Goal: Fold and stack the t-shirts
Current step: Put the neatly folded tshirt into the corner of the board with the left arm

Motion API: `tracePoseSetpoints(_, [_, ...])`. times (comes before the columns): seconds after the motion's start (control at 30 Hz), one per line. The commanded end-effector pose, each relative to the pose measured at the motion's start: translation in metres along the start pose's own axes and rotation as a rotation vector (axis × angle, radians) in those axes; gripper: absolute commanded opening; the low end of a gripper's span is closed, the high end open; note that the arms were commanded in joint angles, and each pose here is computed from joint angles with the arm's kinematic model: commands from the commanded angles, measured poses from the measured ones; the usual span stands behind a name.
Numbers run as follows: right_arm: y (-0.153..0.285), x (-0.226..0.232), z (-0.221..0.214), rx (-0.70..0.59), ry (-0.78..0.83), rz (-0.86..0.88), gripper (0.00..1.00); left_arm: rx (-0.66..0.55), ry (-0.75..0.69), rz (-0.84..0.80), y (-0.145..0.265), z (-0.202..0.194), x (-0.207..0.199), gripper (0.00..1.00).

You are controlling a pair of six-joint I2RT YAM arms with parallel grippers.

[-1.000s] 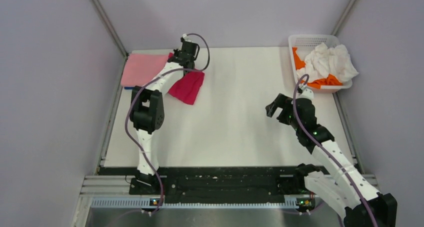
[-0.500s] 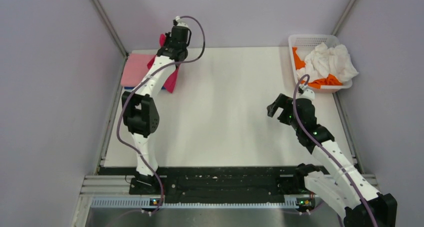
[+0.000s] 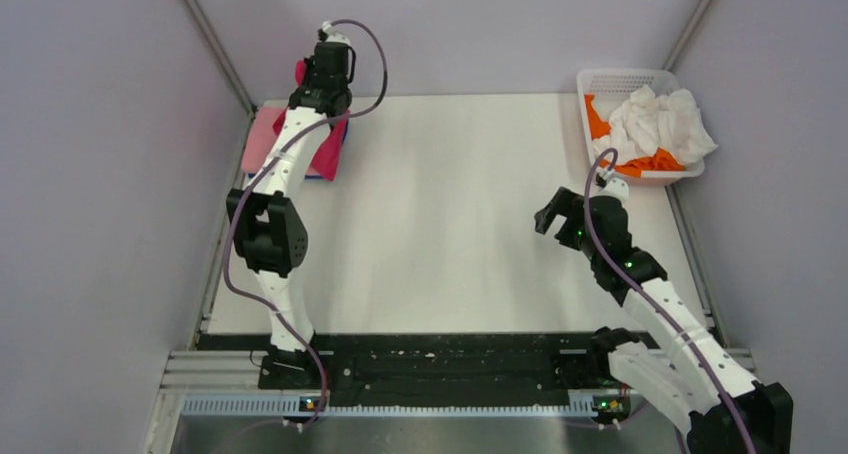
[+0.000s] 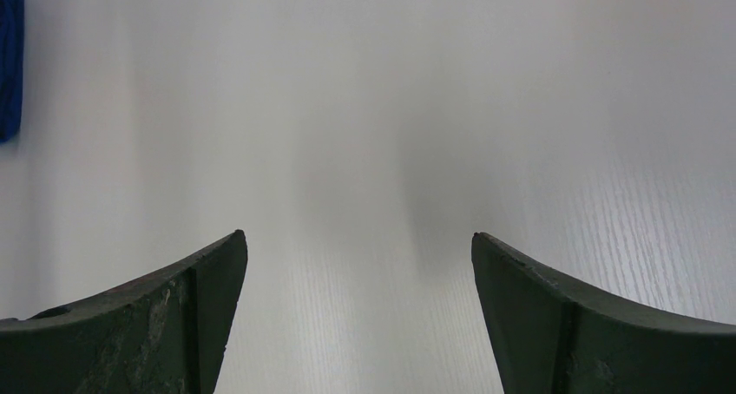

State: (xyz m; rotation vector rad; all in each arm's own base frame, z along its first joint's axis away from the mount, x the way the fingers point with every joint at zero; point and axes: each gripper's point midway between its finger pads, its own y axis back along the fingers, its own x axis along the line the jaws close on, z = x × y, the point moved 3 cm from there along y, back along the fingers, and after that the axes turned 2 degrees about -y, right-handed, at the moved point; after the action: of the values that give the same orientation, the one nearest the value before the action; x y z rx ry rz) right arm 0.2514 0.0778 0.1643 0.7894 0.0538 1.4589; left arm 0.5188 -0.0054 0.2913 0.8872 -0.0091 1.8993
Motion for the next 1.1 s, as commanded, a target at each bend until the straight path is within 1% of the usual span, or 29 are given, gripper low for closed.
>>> tracePoseSetpoints(0.0, [0.000,0.001,0.012,-0.037,-0.005,-0.015,0.99,-0.090,0.085,0.012,0.001,0.025,0.040,0.00])
tracePoseSetpoints(0.17, [-0.001,-0.004,0.012,-0.040,-0.003,-0.046,0.99,-0.059,0.109,0.047,-0.033,0.013,0.050,0.00])
tracePoseSetpoints(0.27, [-0.003,-0.005,0.013,-0.042,-0.002,-0.060,0.99,-0.052,0.147,0.033,-0.052,0.006,0.055,0.00])
tracePoseSetpoints(0.5, [-0.008,-0.006,0.013,-0.033,-0.007,-0.085,0.99,-0.021,0.179,0.013,-0.087,-0.014,0.046,0.00])
tracePoseSetpoints(0.53, [-0.009,-0.006,0.013,-0.031,-0.007,-0.087,0.99,-0.005,0.198,0.030,-0.096,-0.023,0.055,0.00])
tracePoseSetpoints(0.67, [-0.012,-0.007,0.013,-0.023,-0.006,-0.098,0.99,0.042,0.234,0.074,-0.111,-0.041,0.062,0.00])
tracePoseSetpoints(0.7, [-0.012,-0.006,0.013,-0.023,-0.008,-0.098,0.99,0.057,0.239,0.099,-0.115,-0.047,0.065,0.05])
tracePoseSetpoints(0.73, [-0.013,-0.006,0.013,-0.021,-0.008,-0.099,0.99,0.074,0.249,0.124,-0.118,-0.052,0.068,0.25])
tracePoseSetpoints(0.77, [-0.013,-0.005,0.014,-0.022,-0.008,-0.100,0.99,0.087,0.258,0.132,-0.121,-0.056,0.069,0.54])
tracePoseSetpoints(0.8, [-0.014,-0.005,0.014,-0.021,-0.008,-0.101,0.99,0.096,0.271,0.135,-0.122,-0.059,0.070,0.75])
tracePoseSetpoints(0.83, [-0.014,-0.005,0.015,-0.021,-0.008,-0.103,0.99,0.101,0.295,0.142,-0.123,-0.061,0.073,0.89])
tracePoseSetpoints(0.87, [-0.014,-0.004,0.015,-0.019,-0.008,-0.100,0.99,0.108,0.315,0.135,-0.123,-0.063,0.075,0.94])
tracePoseSetpoints(0.93, [-0.013,-0.003,0.017,-0.026,-0.008,-0.096,0.99,0.105,0.379,0.123,-0.116,-0.058,0.082,0.98])
tracePoseSetpoints(1.07, [-0.008,-0.003,0.024,-0.049,-0.004,-0.098,0.99,0.072,0.479,0.084,-0.089,-0.041,0.096,0.99])
